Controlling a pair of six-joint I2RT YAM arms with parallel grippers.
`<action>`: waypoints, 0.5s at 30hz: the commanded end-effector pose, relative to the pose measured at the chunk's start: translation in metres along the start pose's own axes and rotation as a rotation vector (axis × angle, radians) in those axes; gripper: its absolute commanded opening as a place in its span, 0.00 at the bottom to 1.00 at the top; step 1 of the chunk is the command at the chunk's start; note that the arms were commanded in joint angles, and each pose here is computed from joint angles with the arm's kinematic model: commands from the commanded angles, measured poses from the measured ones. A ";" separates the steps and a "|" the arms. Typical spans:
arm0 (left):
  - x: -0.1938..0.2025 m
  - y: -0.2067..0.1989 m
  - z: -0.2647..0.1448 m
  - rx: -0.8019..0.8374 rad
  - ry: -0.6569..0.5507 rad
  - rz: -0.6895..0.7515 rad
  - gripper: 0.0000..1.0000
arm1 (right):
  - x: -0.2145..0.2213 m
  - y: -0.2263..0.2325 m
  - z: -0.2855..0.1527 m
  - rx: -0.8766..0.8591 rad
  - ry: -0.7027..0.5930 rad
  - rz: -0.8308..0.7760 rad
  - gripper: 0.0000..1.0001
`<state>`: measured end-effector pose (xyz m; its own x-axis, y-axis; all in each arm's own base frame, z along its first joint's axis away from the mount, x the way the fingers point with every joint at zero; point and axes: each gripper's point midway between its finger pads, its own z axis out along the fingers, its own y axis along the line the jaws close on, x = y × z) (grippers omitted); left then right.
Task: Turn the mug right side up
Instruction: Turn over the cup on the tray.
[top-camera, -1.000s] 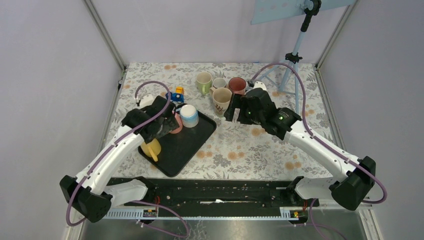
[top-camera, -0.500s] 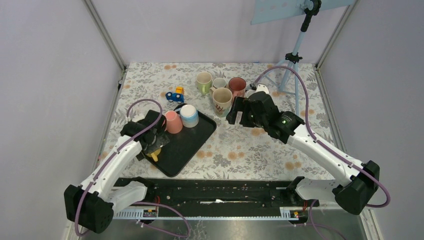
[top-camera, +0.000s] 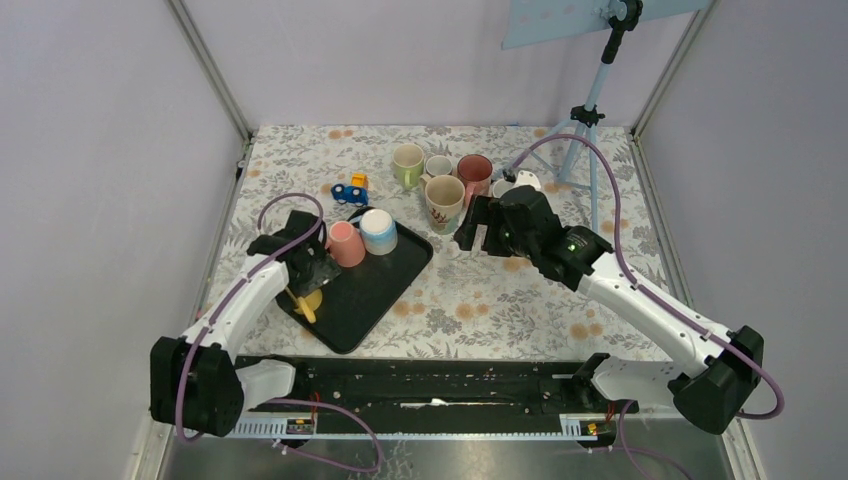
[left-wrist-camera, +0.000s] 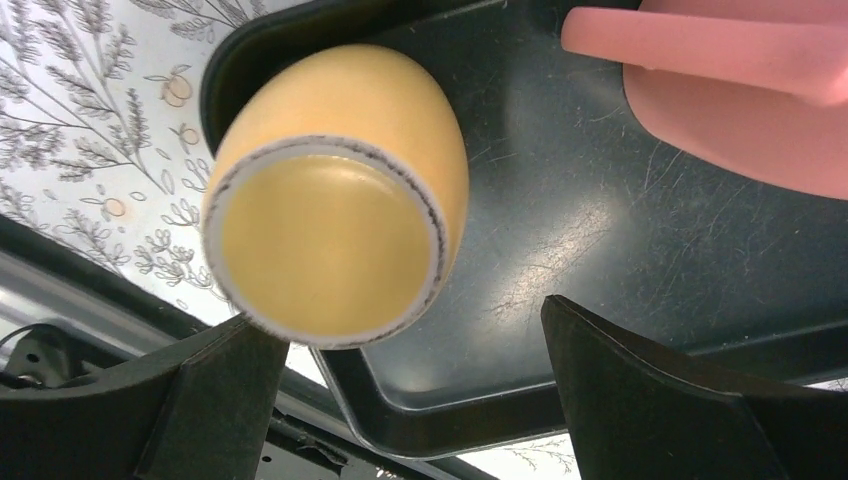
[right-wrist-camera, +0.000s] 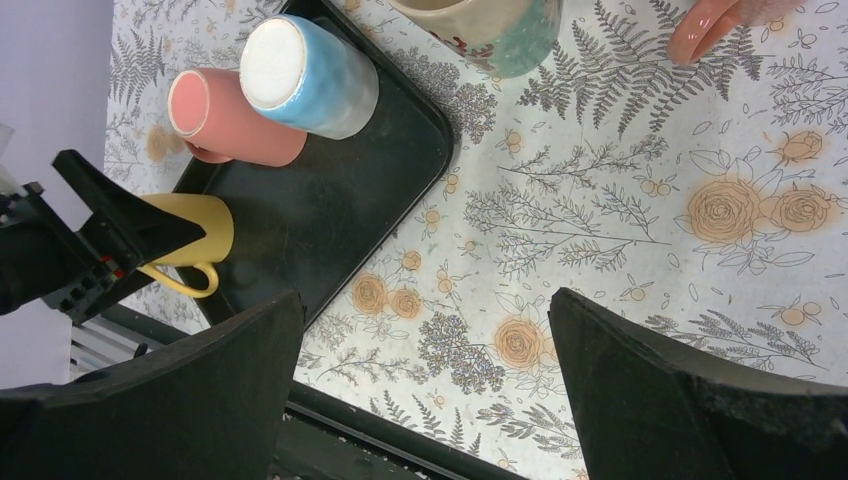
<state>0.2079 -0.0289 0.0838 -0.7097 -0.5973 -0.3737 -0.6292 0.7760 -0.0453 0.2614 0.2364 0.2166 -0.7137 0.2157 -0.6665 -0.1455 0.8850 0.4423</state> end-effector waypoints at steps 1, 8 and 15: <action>0.009 -0.015 0.014 0.072 0.041 -0.012 0.99 | -0.010 0.006 -0.006 -0.032 -0.047 -0.007 1.00; 0.024 -0.029 0.020 0.108 0.068 -0.035 0.99 | -0.008 0.006 -0.003 -0.032 -0.041 -0.005 1.00; 0.014 -0.015 0.021 0.017 0.014 -0.053 0.93 | -0.005 0.008 -0.001 -0.039 -0.029 0.006 1.00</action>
<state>0.2028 -0.0545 0.0523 -0.7236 -0.6221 -0.2990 -0.6272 0.7735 -0.0915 0.2624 0.2376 0.2187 -0.7065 0.2227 -0.6718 -0.1507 0.8801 0.4502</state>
